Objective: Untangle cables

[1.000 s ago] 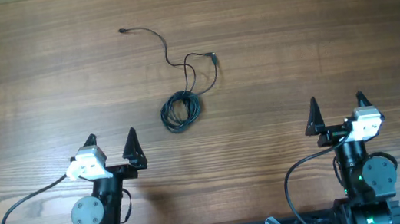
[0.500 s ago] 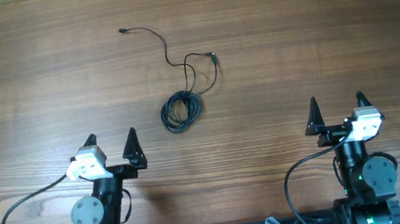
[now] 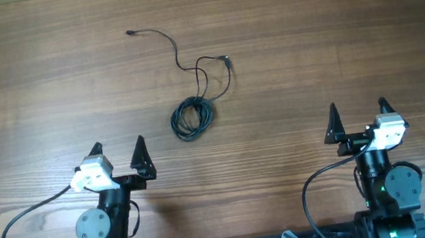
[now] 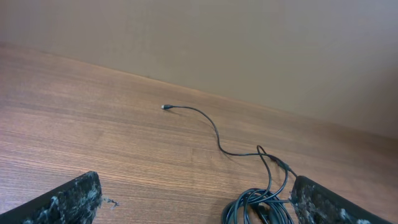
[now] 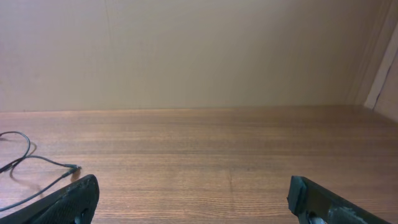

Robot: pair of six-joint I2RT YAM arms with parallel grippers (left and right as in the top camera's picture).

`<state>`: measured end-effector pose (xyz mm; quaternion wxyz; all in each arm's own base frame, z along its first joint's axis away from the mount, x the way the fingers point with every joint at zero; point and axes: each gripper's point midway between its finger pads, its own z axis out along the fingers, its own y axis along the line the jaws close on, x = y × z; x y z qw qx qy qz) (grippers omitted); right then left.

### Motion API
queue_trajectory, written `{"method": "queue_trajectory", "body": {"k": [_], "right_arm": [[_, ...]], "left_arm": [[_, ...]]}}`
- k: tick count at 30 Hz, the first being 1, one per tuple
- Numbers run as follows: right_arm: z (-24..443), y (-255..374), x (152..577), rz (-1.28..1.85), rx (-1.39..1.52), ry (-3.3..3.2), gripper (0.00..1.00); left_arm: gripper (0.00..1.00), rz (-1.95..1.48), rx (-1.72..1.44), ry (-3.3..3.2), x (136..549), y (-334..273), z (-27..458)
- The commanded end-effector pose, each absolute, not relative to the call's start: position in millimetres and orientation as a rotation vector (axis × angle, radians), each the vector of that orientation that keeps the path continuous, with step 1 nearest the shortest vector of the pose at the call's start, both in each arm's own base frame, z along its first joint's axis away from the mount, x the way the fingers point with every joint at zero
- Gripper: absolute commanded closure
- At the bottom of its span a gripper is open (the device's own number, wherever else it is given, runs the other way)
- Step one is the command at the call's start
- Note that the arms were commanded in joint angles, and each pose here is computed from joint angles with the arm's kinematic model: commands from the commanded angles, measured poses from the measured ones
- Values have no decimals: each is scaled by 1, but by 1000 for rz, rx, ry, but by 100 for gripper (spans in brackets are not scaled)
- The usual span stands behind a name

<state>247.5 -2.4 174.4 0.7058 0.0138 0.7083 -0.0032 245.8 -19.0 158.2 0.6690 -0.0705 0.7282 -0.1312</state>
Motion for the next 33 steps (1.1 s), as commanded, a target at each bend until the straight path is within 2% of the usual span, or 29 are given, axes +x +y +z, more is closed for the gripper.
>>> {"method": "queue_trajectory", "body": {"k": [1,19,26,33], "right_arm": [[177,-6,247,-13,56,1563,0],[177,-6,247,-13,56,1563,0],[177,-6,247,-13,56,1563,0],[177,-6,247,-13,56,1563,0]], "left_arm": [[0,-270,-153,1648,246,-16,156],[0,-271,-150,1630,246,-16,161],[0,-330,-197,1566,232,-16,219],[0,-334,-222,1651,193,-15,287]]}}
